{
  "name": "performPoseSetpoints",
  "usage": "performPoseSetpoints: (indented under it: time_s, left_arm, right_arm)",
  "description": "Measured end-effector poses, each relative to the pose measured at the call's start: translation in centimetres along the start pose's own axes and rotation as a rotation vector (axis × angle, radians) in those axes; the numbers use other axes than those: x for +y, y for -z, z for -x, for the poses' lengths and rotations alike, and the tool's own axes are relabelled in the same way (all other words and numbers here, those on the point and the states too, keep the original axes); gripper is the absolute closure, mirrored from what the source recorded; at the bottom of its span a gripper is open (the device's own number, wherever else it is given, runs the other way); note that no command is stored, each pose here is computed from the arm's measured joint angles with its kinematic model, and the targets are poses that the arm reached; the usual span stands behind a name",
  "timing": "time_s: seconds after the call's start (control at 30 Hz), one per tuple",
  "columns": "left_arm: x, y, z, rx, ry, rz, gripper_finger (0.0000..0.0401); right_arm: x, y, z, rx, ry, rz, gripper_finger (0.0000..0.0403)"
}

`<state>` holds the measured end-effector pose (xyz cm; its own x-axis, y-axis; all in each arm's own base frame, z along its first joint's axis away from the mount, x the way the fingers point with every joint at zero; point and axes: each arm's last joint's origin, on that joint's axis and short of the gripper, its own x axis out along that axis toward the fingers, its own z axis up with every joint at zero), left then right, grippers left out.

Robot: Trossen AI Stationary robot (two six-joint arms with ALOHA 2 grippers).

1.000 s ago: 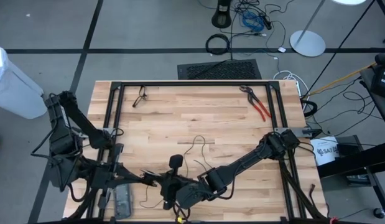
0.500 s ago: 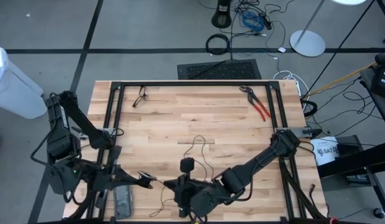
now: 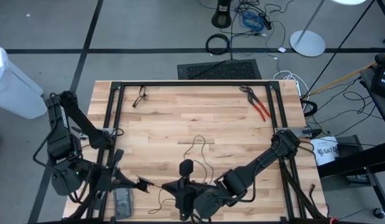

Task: Coil cords
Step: Coil the black wire onto the spool

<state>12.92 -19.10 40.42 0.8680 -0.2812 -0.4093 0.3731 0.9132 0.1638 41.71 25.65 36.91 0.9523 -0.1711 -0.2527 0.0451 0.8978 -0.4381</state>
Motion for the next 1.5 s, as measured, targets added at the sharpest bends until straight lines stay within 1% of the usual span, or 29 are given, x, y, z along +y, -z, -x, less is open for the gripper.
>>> performPoseSetpoints:
  time_s: [0.17, 0.27, 0.4, 0.7, 0.8, 0.93, 1.03, 1.17, 1.33, 1.5]
  left_arm:
    - [-0.1, 0.0, 0.0, 0.006, 0.032, -0.001, 0.0399]
    - [-0.2, 0.1, 0.0, 0.013, 0.060, -0.002, 0.0399]
    - [-0.3, 0.6, -0.7, 0.042, 0.084, -0.010, 0.0399]
    - [1.1, 0.8, -2.5, 0.081, 0.095, 0.022, 0.0399]
    - [1.3, 0.7, -3.5, 0.095, 0.137, -0.012, 0.0399]
    - [1.5, 0.3, -4.9, 0.068, 0.211, -0.061, 0.0399]
    - [1.7, 0.1, -5.8, 0.050, 0.257, -0.075, 0.0399]
    - [2.0, 0.2, -6.7, 0.064, 0.261, -0.092, 0.0399]
    - [1.9, 0.3, -7.7, 0.042, 0.307, -0.228, 0.0399]
    - [1.6, -0.2, -8.1, -0.020, 0.319, -0.311, 0.0399]
  right_arm:
    - [0.0, -0.1, 0.0, -0.007, 0.008, 0.046, 0.0403]
    - [-0.2, -0.3, 0.0, -0.015, 0.048, 0.073, 0.0403]
    - [-0.4, -0.8, 0.0, -0.049, 0.068, 0.105, 0.0403]
    - [-0.5, -1.2, 0.1, -0.082, 0.083, 0.110, 0.0403]
    - [-0.6, -1.2, 0.0, -0.083, 0.084, 0.123, 0.0403]
    - [-0.9, -1.1, -0.4, -0.085, 0.077, 0.126, 0.0403]
    - [-1.2, -1.0, -0.8, -0.103, 0.027, 0.123, 0.0403]
    - [-1.3, -0.9, -1.2, -0.123, -0.029, 0.100, 0.0403]
    - [-1.3, -0.8, -1.3, -0.122, -0.054, 0.084, 0.0403]
    - [-1.5, -0.7, -1.8, -0.161, -0.164, 0.065, 0.0403]
